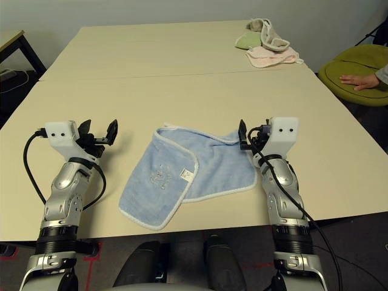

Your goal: Fold the towel and set it aside.

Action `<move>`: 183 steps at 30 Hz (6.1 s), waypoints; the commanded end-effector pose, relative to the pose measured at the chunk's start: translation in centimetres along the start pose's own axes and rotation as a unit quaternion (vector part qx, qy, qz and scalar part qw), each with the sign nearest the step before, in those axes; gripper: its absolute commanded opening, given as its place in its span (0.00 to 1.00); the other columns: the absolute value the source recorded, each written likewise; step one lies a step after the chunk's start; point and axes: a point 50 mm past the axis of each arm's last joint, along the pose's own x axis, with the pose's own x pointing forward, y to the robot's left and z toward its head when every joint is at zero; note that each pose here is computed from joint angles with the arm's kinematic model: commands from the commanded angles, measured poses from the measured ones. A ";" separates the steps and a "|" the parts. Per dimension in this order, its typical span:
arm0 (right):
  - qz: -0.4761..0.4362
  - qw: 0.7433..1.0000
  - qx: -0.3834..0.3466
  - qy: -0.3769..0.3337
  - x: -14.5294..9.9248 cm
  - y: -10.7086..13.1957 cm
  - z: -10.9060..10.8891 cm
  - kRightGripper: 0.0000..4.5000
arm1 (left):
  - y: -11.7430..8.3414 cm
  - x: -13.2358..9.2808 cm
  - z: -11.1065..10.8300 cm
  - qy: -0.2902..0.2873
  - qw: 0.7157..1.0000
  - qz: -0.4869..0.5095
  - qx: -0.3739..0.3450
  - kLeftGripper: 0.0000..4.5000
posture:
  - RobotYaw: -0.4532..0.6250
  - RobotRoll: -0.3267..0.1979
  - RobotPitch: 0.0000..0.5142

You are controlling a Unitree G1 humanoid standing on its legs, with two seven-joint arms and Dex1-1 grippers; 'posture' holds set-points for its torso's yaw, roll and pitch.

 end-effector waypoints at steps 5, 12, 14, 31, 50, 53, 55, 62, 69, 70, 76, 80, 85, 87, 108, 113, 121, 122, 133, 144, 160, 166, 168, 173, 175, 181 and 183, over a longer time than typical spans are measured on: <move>0.002 1.000 -0.008 -0.002 0.1 -0.1 0.3 0.99 | -0.1 -0.1 -0.1 0.004 1.000 0.010 0.000 0.99 | 0.41 0.62 0.11; -0.002 1.000 -0.011 -0.008 0.2 -0.2 0.5 0.99 | 0.0 0.0 0.3 -0.006 1.000 0.020 0.005 0.99 | 0.42 0.62 0.12; -0.006 1.000 -0.012 -0.014 0.3 -0.3 0.7 0.99 | 0.1 0.1 0.4 -0.010 1.000 0.026 0.009 0.99 | 0.42 0.62 0.13; 0.061 0.992 -0.051 -0.096 1.3 -1.0 1.9 0.99 | 0.9 -0.4 1.2 -0.008 0.999 0.035 0.004 0.99 | 0.46 0.62 0.14; 0.190 0.973 -0.123 -0.041 1.0 -2.3 1.7 0.99 | 1.7 -0.9 1.9 0.031 0.998 -0.047 0.031 0.99 | 0.47 0.62 0.14; 0.226 0.960 -0.162 -0.025 1.1 -2.6 2.1 0.99 | 1.9 -0.8 2.0 0.033 0.998 -0.049 0.033 0.99 | 0.47 0.62 0.14; 0.252 0.946 -0.204 -0.004 1.2 -2.7 2.3 0.99 | 2.0 -0.7 1.9 0.036 0.998 -0.050 0.034 0.99 | 0.47 0.62 0.14; 0.325 0.895 -0.302 0.047 1.1 -2.3 3.4 0.99 | 1.5 -1.2 0.6 0.048 0.997 -0.023 0.048 0.99 | 0.48 0.62 0.14; 0.385 0.832 -0.387 0.092 1.1 -2.7 4.9 0.99 | 0.7 -1.2 0.4 0.030 0.999 -0.024 0.030 0.99 | 0.49 0.62 0.14; 0.387 0.828 -0.394 0.092 1.3 -2.8 5.2 0.99 | 0.5 -1.2 0.4 0.031 0.998 -0.038 0.029 0.99 | 0.49 0.62 0.14; 0.405 0.805 -0.424 0.095 2.1 -2.9 6.1 0.99 | 0.8 -1.2 0.7 0.056 0.983 -0.165 0.056 0.99 | 0.50 0.62 0.15; 0.417 0.789 -0.440 0.099 2.5 -2.7 6.3 0.99 | 1.3 -1.0 0.9 0.076 0.966 -0.240 0.067 0.99 | 0.50 0.62 0.16; 0.425 0.773 -0.460 0.106 2.8 -2.8 6.7 0.99 | 1.0 -0.7 0.8 0.085 0.941 -0.315 0.087 0.99 | 0.50 0.62 0.16; 0.429 0.765 -0.467 0.111 2.9 -2.8 6.9 0.99 | 0.7 -0.7 0.7 0.088 0.930 -0.344 0.094 0.99 | 0.50 0.62 0.16; 0.468 0.710 -0.505 0.147 3.6 -2.6 6.7 0.99 | -1.4 -1.1 0.6 0.087 0.860 -0.491 0.112 0.99 | 0.52 0.62 0.16; 0.468 0.697 -0.522 0.151 4.0 -2.4 7.1 0.99 | -2.0 -0.7 1.3 0.080 0.855 -0.502 0.100 0.99 | 0.53 0.62 0.17; 0.493 0.662 -0.531 0.192 3.8 -2.3 7.0 0.99 | -3.1 -0.6 2.4 0.070 0.855 -0.507 0.086 0.99 | 0.55 0.62 0.18; 0.500 0.655 -0.530 0.202 3.7 -2.4 7.0 0.99 | -3.3 -0.7 2.5 0.070 0.854 -0.508 0.083 0.99 | 0.55 0.62 0.18; 0.506 0.634 -0.543 0.217 3.5 -2.7 7.4 0.99 | -3.8 -0.8 3.0 0.063 0.856 -0.508 0.076 0.99 | 0.56 0.62 0.18; 0.515 0.627 -0.543 0.218 4.1 -2.2 6.0 0.99 | -4.0 -1.0 3.0 0.063 0.857 -0.506 0.072 0.99 | 0.56 0.62 0.17; 0.524 0.622 -0.546 0.201 4.7 -1.0 5.8 0.35 | -4.5 -1.6 2.6 0.058 0.867 -0.490 0.063 1.00 | 0.57 0.62 0.19; 0.523 0.620 -0.549 0.199 4.8 -1.1 6.7 0.01 | -4.7 -1.8 2.5 0.059 0.870 -0.487 0.058 1.00 | 0.57 0.62 0.19; 0.522 0.621 -0.550 0.198 4.8 -1.1 7.0 0.01 | -4.7 -1.8 2.5 0.059 0.870 -0.486 0.057 1.00 | 0.56 0.62 0.18; 0.516 0.631 -0.546 0.191 5.0 -1.3 8.0 0.01 | -4.8 -1.8 2.5 0.060 0.870 -0.486 0.055 1.00 | 0.56 0.62 0.18; 0.514 0.641 -0.539 0.187 5.1 -1.4 8.4 0.01 | -4.8 -1.8 2.5 0.060 0.870 -0.486 0.055 1.00 | 0.56 0.62 0.18; 0.512 0.687 -0.490 0.161 5.3 -1.1 9.8 0.01 | -4.9 -1.8 2.5 0.064 0.869 -0.488 0.053 1.00 | 0.54 0.62 0.18; 0.509 0.701 -0.478 0.149 5.4 -1.0 10.3 0.01 | -4.9 -1.8 2.5 0.065 0.868 -0.490 0.053 1.00 | 0.54 0.62 0.18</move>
